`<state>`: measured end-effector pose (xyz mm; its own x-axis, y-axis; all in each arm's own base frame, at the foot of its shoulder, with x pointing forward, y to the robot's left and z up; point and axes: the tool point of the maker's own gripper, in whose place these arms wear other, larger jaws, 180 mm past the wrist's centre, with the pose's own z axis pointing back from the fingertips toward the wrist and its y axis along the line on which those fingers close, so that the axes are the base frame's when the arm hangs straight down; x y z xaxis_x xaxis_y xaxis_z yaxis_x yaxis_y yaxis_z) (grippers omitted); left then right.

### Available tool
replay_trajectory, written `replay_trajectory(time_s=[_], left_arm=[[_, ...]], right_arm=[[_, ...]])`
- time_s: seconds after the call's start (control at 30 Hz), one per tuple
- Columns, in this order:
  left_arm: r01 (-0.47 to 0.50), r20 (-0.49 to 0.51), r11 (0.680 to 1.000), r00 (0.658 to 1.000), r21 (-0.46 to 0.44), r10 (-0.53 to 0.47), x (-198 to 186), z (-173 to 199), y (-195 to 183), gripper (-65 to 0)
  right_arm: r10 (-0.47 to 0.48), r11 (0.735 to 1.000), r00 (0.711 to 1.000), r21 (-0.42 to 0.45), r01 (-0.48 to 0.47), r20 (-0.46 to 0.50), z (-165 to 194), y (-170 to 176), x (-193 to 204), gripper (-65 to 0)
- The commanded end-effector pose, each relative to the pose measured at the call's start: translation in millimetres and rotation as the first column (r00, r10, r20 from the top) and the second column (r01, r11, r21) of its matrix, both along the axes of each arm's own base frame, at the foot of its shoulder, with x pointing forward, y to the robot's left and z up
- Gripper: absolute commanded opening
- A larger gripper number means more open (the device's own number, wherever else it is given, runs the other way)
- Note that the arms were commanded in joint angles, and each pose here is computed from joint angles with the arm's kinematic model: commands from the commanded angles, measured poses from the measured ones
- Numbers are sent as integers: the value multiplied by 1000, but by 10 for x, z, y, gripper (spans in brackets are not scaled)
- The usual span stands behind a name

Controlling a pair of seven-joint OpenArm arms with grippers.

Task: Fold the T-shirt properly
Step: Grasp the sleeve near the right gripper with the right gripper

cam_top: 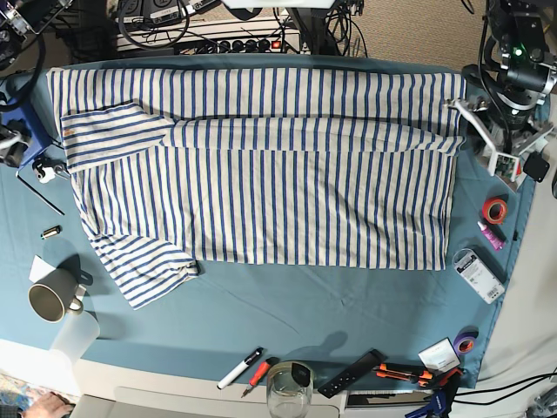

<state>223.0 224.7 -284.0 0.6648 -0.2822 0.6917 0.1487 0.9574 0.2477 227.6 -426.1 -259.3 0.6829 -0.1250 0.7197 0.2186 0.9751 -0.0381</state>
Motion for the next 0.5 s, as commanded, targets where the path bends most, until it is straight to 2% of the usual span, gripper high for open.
replay_trajectory(time_s=[0.0, 0.1, 0.17, 0.3, 0.47], left_arm=[[54, 58, 999, 997, -3, -53, 58, 151, -83, -405], [199, 118, 976, 975, -85, -188, 94, 242, -391, -405], [262, 152, 958, 958, -121, -243, 102, 295, -525, -405], [281, 205, 950, 946, -137, -250, 145, 378, -576, -405], [253, 173, 955, 959, -158, -225, 187, 233, -495, -405]], right_arm=[[33, 999, 998, -33, -31, 56, 165, 19, 132, -491], [104, 994, 991, -39, -101, 80, 138, 210, 340, -491], [135, 990, 987, -62, -130, 81, 130, 303, 482, -491], [184, 976, 979, -135, -171, 92, 185, 439, 778, -491], [220, 951, 969, -247, -186, 115, 271, 531, 1151, -490]])
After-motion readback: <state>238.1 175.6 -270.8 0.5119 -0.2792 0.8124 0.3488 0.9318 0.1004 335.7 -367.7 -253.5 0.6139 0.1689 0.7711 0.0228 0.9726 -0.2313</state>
